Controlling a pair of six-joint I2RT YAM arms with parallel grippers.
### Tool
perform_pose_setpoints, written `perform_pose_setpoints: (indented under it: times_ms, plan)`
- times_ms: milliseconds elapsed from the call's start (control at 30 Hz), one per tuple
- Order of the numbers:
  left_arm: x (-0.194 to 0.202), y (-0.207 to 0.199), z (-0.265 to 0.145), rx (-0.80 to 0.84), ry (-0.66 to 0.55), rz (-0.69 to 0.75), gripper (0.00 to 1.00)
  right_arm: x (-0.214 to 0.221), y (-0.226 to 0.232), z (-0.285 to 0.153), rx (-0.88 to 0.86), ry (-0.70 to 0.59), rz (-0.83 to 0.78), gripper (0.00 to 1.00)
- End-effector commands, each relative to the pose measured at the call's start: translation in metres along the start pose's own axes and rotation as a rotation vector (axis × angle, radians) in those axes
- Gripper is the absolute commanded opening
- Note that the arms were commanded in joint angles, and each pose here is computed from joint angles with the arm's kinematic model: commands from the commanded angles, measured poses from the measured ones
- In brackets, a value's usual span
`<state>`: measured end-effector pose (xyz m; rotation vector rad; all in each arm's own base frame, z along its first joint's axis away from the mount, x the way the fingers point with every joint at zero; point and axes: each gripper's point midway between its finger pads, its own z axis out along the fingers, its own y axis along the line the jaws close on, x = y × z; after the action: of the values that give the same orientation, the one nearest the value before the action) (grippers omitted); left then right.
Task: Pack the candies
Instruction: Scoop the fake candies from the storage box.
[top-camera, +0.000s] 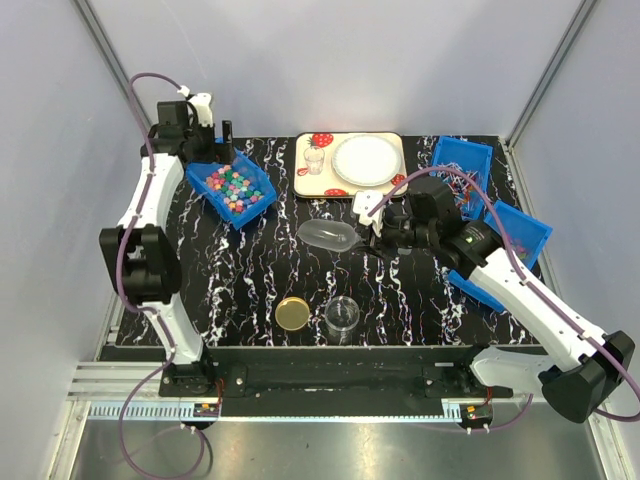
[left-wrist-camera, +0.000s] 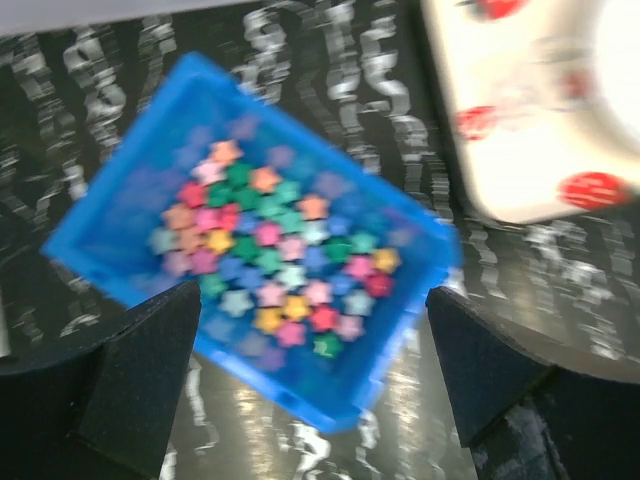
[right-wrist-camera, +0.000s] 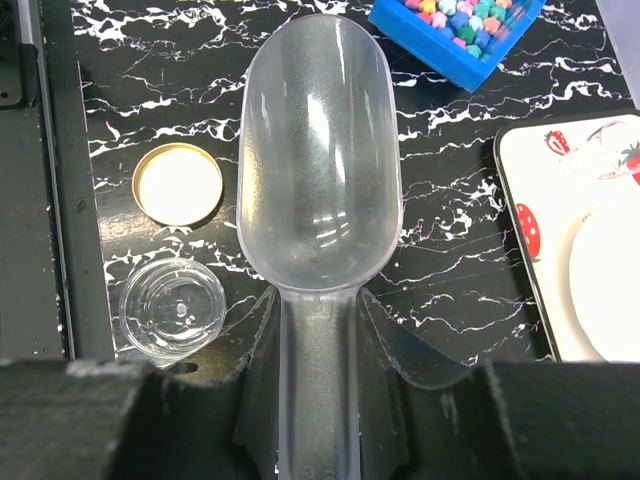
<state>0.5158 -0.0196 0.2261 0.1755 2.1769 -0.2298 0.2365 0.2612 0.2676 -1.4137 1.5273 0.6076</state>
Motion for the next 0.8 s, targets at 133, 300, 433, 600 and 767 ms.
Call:
perform_pose_setpoints:
  times_ms: [133,300,433,600,767]
  plan:
    - [-0.039,0.076,0.012,-0.357,-0.093,0.124,0.99,-0.012,-0.006,-0.003,0.043,-0.049,-0.033,0.0]
    - [-0.037,0.094,0.031,-0.397,-0.075,0.17,0.99,-0.01,-0.005,-0.003,0.047,-0.05,-0.032,0.0]
    - [-0.025,0.11,0.052,-0.437,-0.041,0.195,0.99,-0.009,-0.005,-0.002,0.049,-0.049,-0.029,0.0]
    - [-0.025,0.125,0.061,-0.466,-0.045,0.184,0.99,-0.006,-0.003,-0.001,0.045,-0.046,-0.026,0.0]
    - [-0.017,0.128,0.073,-0.453,-0.028,0.176,0.99,-0.003,-0.003,0.0,0.043,-0.04,-0.022,0.0]
